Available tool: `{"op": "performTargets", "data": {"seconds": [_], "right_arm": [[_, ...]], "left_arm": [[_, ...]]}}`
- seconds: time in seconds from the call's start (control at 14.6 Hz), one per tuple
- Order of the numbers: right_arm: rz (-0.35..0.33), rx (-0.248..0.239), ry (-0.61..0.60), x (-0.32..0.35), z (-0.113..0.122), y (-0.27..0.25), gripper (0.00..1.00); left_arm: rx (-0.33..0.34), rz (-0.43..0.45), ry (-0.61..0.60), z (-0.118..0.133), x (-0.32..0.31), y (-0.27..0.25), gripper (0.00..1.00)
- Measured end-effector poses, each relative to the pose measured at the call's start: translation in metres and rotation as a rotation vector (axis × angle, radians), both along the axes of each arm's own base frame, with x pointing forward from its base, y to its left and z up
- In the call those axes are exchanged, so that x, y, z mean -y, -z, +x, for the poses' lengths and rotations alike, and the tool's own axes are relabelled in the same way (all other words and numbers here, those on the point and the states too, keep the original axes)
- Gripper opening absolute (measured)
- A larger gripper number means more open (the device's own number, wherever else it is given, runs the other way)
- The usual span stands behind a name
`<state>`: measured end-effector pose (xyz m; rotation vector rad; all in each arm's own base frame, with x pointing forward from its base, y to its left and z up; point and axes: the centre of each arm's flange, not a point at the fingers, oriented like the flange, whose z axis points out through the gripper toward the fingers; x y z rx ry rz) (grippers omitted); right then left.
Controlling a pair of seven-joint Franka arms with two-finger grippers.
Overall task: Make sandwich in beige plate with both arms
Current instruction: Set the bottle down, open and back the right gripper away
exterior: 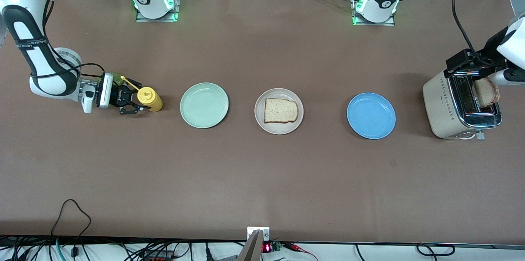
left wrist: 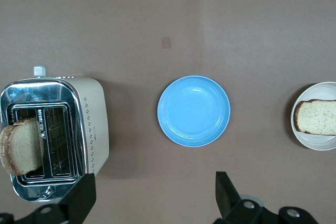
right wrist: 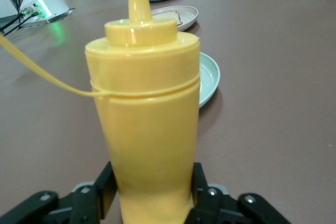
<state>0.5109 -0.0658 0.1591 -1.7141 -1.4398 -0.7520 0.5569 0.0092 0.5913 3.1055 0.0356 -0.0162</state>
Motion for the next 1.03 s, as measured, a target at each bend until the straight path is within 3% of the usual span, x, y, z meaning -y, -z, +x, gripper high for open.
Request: {"op": "performTargets", "data": {"seconds": [0.21,0.27,1.03], "right_arm": [[0.016,-0.005,0.002,0.002,-0.001,-0.001,0.97],[0.020,-0.006,0.005,0.004,-0.002,-0.001,1.00],[0.045,-0.023,0.054,0.060,-0.019,-0.002,1.00]], "left_arm": [[0.000,0.000,0.000,0.000,0.000,0.000,1.00],[0.000,0.000,0.000,0.000,0.000,0.000,1.00],[-0.007,0.000,0.001,-0.001,0.000,0.001,1.00]]}}
